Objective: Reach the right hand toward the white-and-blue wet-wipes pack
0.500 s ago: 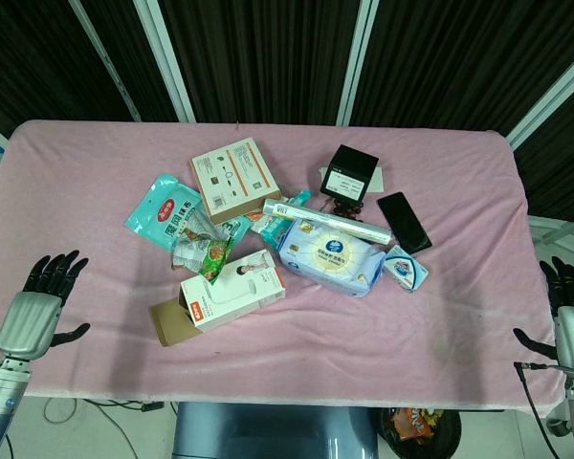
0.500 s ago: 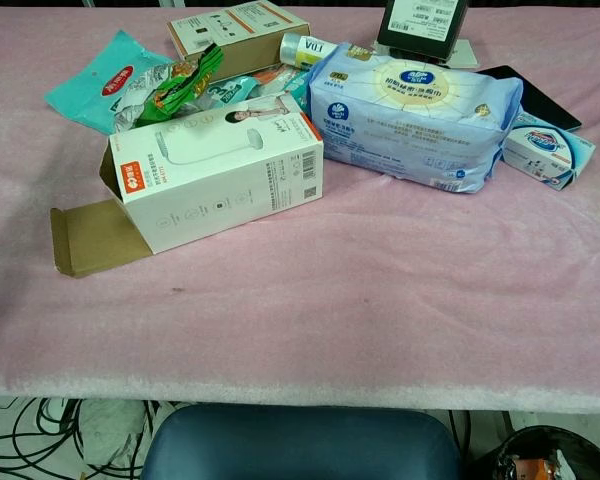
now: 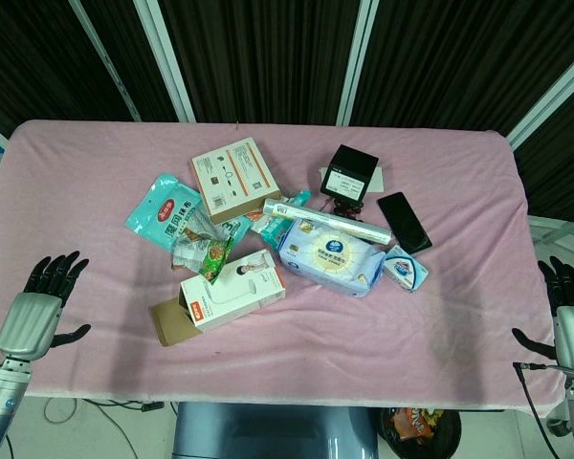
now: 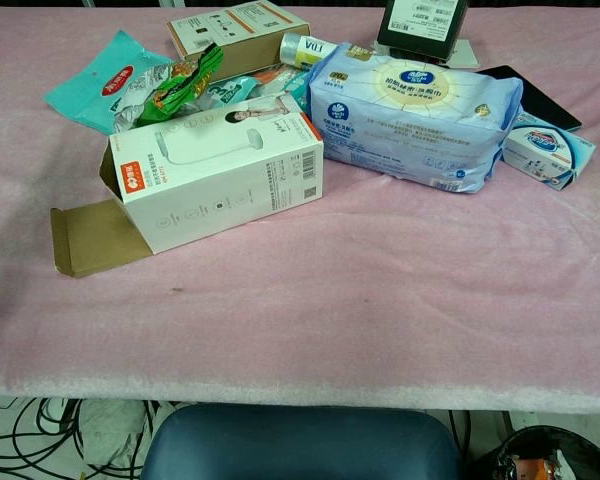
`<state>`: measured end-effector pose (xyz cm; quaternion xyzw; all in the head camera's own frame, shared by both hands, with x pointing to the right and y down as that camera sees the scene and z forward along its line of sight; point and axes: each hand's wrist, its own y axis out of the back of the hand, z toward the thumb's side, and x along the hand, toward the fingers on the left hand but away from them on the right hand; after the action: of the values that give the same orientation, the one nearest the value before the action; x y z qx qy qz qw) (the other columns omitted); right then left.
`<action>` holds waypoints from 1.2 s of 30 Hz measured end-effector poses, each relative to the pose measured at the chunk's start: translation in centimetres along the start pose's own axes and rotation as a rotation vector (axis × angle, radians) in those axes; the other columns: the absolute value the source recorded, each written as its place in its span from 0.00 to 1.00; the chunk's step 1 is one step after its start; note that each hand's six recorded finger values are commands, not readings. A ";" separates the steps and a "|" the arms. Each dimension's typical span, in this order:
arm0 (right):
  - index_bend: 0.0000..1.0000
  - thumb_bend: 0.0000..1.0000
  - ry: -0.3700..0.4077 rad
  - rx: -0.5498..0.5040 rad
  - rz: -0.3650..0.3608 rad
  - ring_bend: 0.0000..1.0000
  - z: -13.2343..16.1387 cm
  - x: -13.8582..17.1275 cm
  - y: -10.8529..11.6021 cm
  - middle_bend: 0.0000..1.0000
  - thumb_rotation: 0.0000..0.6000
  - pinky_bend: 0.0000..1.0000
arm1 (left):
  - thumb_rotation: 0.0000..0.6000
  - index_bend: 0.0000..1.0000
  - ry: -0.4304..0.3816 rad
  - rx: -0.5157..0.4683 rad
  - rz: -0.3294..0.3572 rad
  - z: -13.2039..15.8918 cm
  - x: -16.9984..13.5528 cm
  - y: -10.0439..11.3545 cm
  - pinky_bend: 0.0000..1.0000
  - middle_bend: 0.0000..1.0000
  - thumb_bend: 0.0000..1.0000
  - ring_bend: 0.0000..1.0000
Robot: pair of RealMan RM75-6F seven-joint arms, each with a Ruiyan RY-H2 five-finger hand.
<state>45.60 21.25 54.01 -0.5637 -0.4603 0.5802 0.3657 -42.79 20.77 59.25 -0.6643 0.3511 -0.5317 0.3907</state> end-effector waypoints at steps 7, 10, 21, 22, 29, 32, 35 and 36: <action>0.00 0.09 -0.002 -0.026 0.002 0.00 0.3 -0.2 0.2 0.00 1.00 0.21 | 1.00 0.00 0.003 -0.007 -0.002 0.0 0.0 0.0 0.00 0.00 0.00 0.00; 0.00 0.05 0.006 -0.045 0.009 0.00 0.9 -0.4 0.4 0.00 1.00 0.21 | 1.00 0.00 0.008 -0.010 -0.005 -0.1 0.0 0.0 0.00 0.00 0.00 0.00; 0.00 0.02 0.092 -0.168 0.150 0.00 7.8 -3.6 0.4 0.00 1.00 0.21 | 1.00 0.00 0.022 -0.023 -0.015 -0.2 0.3 -0.2 0.00 0.00 0.00 0.00; 0.00 0.02 0.102 -0.170 0.160 0.00 8.6 -4.0 0.3 0.00 1.00 0.21 | 1.00 0.00 0.020 -0.022 -0.015 -0.2 0.3 -0.2 0.00 0.00 0.00 0.00; 0.00 0.02 0.173 -0.165 0.223 0.00 14.4 -7.1 -0.5 0.00 1.00 0.21 | 1.00 0.00 0.014 -0.023 -0.021 -0.2 0.4 -0.3 0.00 0.00 0.00 0.00; 0.00 0.02 0.193 -0.169 0.250 0.00 16.7 -7.9 -1.5 0.00 1.00 0.21 | 1.00 0.00 0.020 -0.033 -0.036 -0.3 0.4 -0.4 0.00 0.00 0.00 0.00; 0.00 0.02 0.206 -0.176 0.276 0.00 18.7 -8.5 -2.5 0.00 1.00 0.21 | 1.00 0.00 0.026 -0.041 -0.044 -0.4 0.6 -0.5 0.00 0.00 0.00 0.00; 0.00 0.02 0.210 -0.176 0.284 0.00 19.3 -8.6 -2.9 0.00 1.00 0.21 | 1.00 0.00 0.029 -0.044 -0.046 -0.5 0.6 -0.5 0.00 0.00 0.00 0.00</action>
<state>27.06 11.70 58.31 -0.7102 -0.3843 0.5213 0.2758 -43.13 20.39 59.98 -0.6730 0.3529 -0.5422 0.3585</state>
